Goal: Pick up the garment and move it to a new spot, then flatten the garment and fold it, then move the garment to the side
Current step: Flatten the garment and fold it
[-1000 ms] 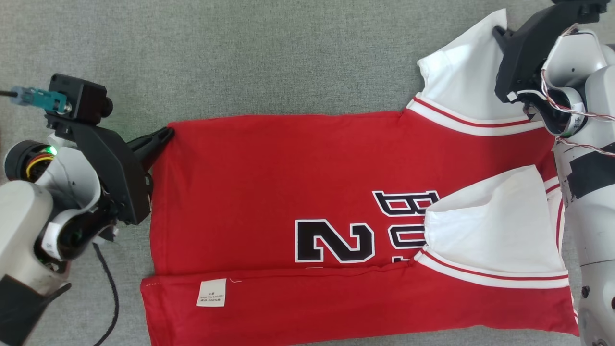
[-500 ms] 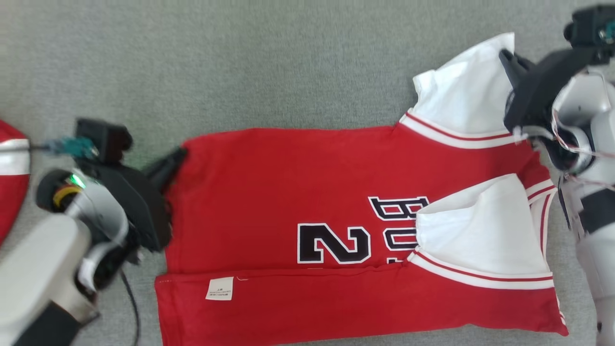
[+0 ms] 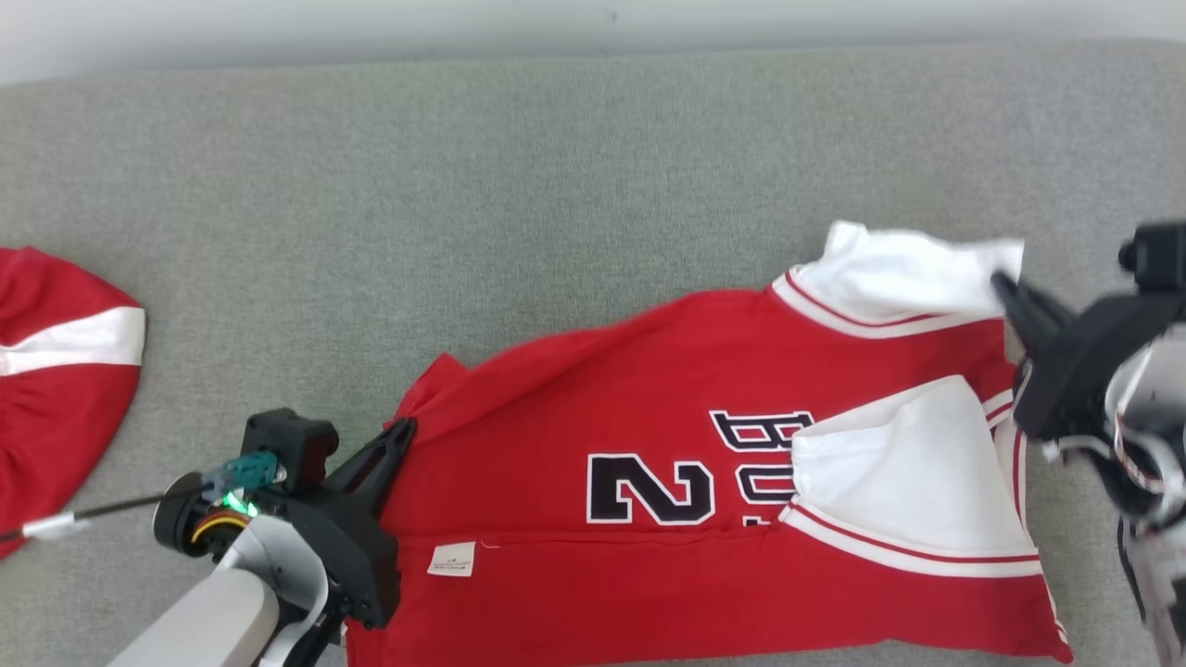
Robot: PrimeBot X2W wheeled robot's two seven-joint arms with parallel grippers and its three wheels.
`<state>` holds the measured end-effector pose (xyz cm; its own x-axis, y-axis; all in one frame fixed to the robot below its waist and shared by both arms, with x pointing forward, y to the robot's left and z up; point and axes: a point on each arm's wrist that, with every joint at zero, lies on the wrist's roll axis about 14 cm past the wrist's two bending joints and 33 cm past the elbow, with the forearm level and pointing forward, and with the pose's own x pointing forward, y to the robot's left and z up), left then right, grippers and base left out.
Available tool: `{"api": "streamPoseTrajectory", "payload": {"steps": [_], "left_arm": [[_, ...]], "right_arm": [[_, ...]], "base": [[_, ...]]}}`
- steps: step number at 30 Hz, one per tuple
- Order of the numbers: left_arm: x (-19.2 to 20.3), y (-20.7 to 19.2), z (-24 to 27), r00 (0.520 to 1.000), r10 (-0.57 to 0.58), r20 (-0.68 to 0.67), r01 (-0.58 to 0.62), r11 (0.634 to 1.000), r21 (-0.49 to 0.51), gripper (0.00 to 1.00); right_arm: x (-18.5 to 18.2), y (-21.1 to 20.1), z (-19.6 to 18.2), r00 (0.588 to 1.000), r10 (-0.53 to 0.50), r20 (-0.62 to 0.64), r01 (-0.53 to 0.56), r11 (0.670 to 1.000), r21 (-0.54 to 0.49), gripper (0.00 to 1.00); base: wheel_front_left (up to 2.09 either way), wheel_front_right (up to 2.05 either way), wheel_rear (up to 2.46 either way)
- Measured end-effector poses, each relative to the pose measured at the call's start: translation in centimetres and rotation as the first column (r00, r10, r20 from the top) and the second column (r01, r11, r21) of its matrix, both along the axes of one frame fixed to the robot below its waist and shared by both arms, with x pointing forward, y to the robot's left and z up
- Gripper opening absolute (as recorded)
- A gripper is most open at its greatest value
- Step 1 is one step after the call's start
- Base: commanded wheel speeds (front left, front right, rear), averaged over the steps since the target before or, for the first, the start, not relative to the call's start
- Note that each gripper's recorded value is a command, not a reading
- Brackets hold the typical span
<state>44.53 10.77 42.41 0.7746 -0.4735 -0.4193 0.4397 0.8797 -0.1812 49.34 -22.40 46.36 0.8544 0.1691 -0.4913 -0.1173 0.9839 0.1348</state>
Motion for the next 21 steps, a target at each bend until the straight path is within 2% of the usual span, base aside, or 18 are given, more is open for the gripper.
{"api": "streamPoseTrajectory", "payload": {"steps": [10,21], "left_arm": [[-0.7,1.3,0.7,0.993,0.095,0.070,-0.095,0.995,0.001,0.00],[-1.9,2.0,-0.4,0.985,0.168,0.041,-0.168,0.986,-0.013,0.00]], "right_arm": [[-6.9,0.0,-1.1,0.991,0.013,-0.134,-0.012,1.000,0.006,0.00],[-12.2,0.6,-2.5,0.961,0.006,-0.275,0.001,1.000,0.026,0.00]], "base": [[0.00,0.00,0.00],[0.00,0.00,0.00]]}}
